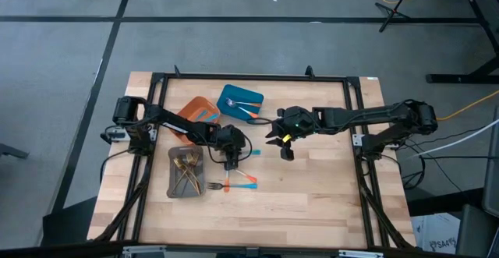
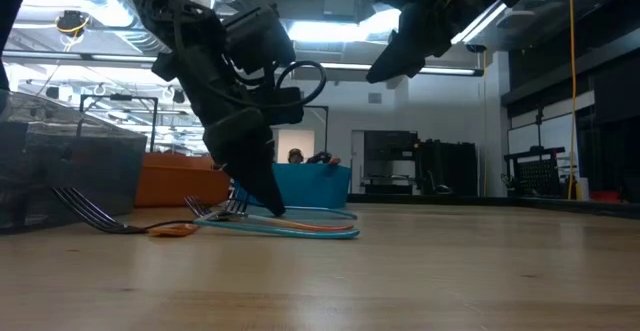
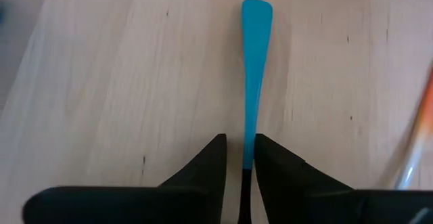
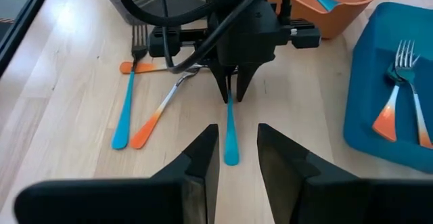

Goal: Sort silverware by color (type)
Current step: Put the blue fork into the orange bin

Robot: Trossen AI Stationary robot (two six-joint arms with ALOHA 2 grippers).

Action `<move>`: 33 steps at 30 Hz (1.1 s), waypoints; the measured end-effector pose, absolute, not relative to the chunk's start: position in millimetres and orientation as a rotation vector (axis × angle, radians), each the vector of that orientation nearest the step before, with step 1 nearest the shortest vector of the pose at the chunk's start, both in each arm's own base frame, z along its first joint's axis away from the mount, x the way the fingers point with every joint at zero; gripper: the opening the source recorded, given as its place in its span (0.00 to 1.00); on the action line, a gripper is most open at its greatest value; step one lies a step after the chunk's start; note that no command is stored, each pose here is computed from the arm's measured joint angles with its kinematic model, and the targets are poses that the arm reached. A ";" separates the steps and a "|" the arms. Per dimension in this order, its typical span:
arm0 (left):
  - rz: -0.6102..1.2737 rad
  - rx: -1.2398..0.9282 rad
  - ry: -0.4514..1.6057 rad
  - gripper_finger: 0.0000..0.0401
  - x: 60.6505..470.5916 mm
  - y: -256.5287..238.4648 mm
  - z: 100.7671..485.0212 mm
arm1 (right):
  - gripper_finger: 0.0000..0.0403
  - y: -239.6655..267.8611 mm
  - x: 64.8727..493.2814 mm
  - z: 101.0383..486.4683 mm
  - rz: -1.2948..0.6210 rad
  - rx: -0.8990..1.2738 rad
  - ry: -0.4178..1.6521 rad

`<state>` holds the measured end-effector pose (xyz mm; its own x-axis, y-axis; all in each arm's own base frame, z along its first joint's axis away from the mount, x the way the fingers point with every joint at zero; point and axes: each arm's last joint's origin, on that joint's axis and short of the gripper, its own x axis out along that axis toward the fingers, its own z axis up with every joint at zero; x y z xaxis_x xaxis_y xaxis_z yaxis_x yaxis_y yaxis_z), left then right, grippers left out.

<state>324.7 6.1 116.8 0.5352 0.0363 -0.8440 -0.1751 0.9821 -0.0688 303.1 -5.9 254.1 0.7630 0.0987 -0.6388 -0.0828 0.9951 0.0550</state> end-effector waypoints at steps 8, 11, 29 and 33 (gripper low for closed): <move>0.137 -0.146 0.992 0.04 325.1 6.5 116.5 | 0.23 -5.9 303.1 254.1 0.099 0.024 0.696; 0.137 -0.147 0.991 0.02 325.1 6.5 116.9 | 0.23 -5.9 303.1 254.1 0.099 0.024 0.696; 0.200 -0.184 0.800 0.02 291.4 29.1 209.9 | 0.23 -5.9 303.2 254.2 0.099 0.024 0.694; 0.287 -0.135 0.834 0.02 264.3 42.7 231.2 | 0.23 -5.9 303.2 254.3 0.099 0.024 0.694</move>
